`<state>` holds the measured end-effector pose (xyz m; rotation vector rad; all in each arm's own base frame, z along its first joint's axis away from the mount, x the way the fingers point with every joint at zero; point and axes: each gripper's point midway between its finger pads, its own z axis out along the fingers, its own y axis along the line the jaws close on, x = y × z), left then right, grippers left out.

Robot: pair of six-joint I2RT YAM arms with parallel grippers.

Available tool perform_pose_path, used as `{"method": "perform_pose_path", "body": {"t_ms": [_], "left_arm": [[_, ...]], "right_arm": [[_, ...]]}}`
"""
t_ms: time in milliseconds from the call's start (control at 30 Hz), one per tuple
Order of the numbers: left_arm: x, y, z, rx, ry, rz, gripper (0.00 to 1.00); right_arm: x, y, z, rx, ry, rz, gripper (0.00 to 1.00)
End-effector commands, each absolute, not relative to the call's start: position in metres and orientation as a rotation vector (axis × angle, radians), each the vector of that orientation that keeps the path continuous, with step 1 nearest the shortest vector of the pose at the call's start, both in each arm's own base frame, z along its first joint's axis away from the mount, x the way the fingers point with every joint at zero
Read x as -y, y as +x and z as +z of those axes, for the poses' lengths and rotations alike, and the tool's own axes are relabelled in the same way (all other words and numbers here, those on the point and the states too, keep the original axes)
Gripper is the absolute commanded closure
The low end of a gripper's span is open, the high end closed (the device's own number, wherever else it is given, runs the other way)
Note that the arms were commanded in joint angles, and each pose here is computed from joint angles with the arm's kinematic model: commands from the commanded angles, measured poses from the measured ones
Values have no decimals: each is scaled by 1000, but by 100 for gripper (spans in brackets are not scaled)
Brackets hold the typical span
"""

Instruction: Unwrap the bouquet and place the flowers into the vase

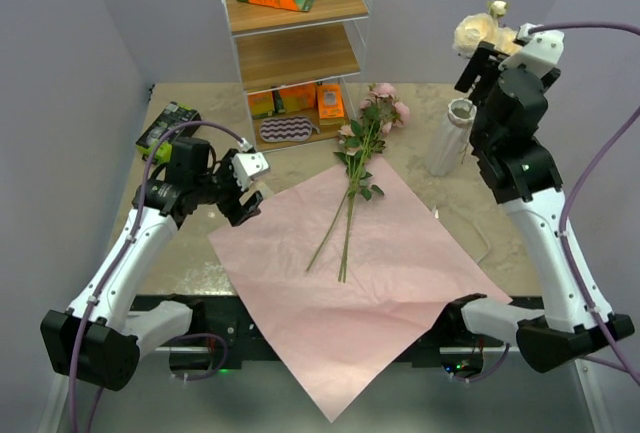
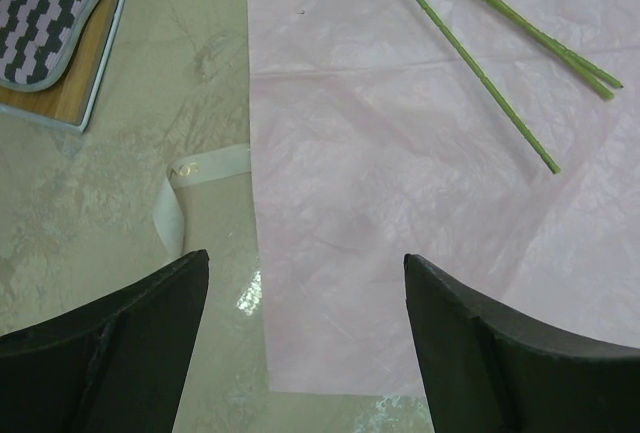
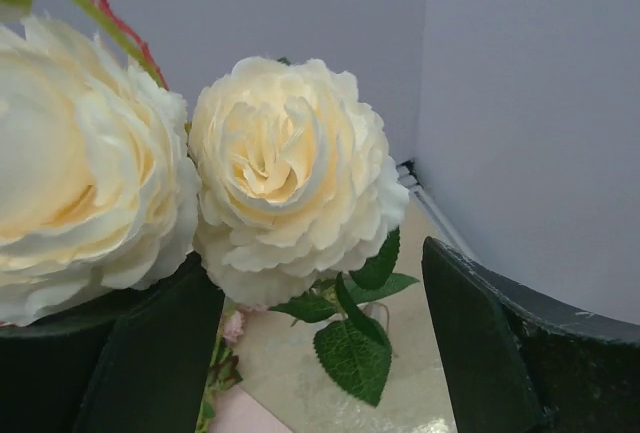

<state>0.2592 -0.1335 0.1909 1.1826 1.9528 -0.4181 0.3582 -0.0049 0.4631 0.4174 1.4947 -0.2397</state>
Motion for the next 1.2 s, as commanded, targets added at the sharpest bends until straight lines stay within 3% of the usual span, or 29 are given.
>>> {"method": "perform_pose_path", "body": {"t_ms": [0, 233, 433, 600, 667, 700, 867, 900, 1033, 1167], "left_arm": [[136, 261, 215, -1910, 1145, -430, 17], [137, 263, 220, -1921, 1115, -441, 17], [140, 268, 226, -1930, 1076, -455, 17], [142, 273, 238, -1926, 1039, -465, 16], [142, 277, 244, -1921, 1008, -457, 16], [142, 279, 247, -1917, 998, -452, 15], [139, 292, 254, -1925, 902, -423, 11], [139, 294, 255, -1928, 895, -421, 11], [138, 297, 251, -1949, 890, -417, 4], [135, 298, 250, -1963, 894, -398, 1]], "right_arm": [[-11, 330, 511, -1389, 377, -21, 18], [-29, 319, 554, -1369, 284, 95, 18], [-56, 262, 631, -1111, 98, 326, 21], [-98, 249, 652, -1120, -95, 497, 37], [-115, 257, 628, -1161, -175, 534, 43], [-113, 243, 640, -1077, -182, 547, 44], [-141, 264, 603, -1168, -265, 583, 46], [-140, 273, 596, -1192, -248, 507, 46], [-246, 284, 534, -1403, -442, 365, 39], [-288, 298, 484, -1544, -461, 264, 33]]}}
